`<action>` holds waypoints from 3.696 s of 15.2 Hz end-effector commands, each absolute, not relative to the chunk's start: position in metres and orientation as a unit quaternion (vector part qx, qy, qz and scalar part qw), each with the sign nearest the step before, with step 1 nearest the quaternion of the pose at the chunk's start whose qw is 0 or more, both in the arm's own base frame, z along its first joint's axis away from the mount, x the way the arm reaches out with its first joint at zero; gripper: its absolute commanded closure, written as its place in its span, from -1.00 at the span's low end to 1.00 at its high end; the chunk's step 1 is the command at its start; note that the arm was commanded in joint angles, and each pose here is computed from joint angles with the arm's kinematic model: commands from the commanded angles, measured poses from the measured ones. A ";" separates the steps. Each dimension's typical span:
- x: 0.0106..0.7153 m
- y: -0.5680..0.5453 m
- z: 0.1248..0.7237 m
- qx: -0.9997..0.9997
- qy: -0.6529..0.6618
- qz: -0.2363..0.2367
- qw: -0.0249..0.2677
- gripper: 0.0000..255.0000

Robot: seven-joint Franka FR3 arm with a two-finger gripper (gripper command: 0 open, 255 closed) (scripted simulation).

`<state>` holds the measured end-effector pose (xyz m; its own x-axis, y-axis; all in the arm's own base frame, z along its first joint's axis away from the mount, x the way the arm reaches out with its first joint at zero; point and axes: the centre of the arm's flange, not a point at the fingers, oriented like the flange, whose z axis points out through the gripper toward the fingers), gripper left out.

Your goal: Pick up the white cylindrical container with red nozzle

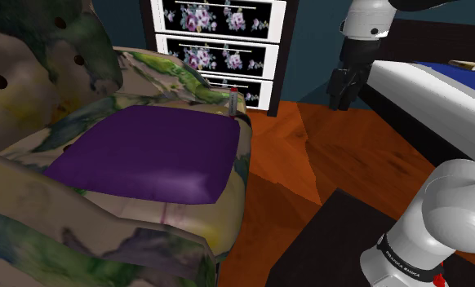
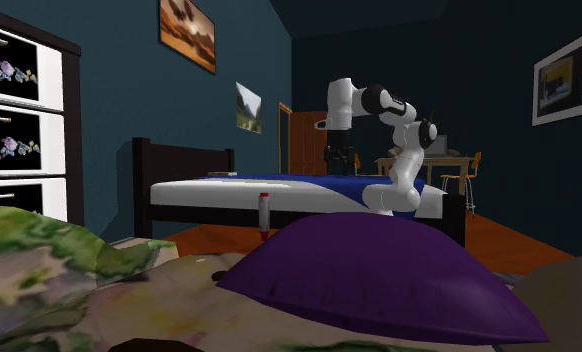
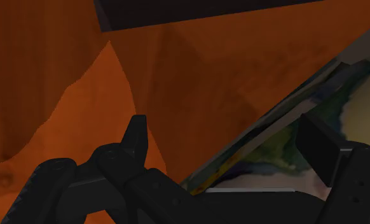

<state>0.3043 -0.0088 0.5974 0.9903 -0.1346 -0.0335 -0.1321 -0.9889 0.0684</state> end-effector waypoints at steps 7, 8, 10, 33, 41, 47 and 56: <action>0.374 0.005 0.585 0.997 -0.072 0.002 0.027 -1.00; 0.386 0.007 0.583 0.997 -0.073 0.006 0.026 -1.00; 0.409 0.012 0.579 0.997 -0.075 0.013 0.024 -1.00; 0.625 0.049 0.544 0.993 -0.091 0.077 0.004 -1.00; 0.625 0.049 0.526 0.993 -0.091 0.077 0.004 1.00; 0.625 0.049 0.526 0.993 -0.091 0.077 0.004 1.00; 0.625 0.049 0.568 0.993 -0.091 0.077 0.004 1.00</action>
<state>0.6246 0.0497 0.5620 0.9715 -0.1797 0.1548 -0.1811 -0.9834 -0.0053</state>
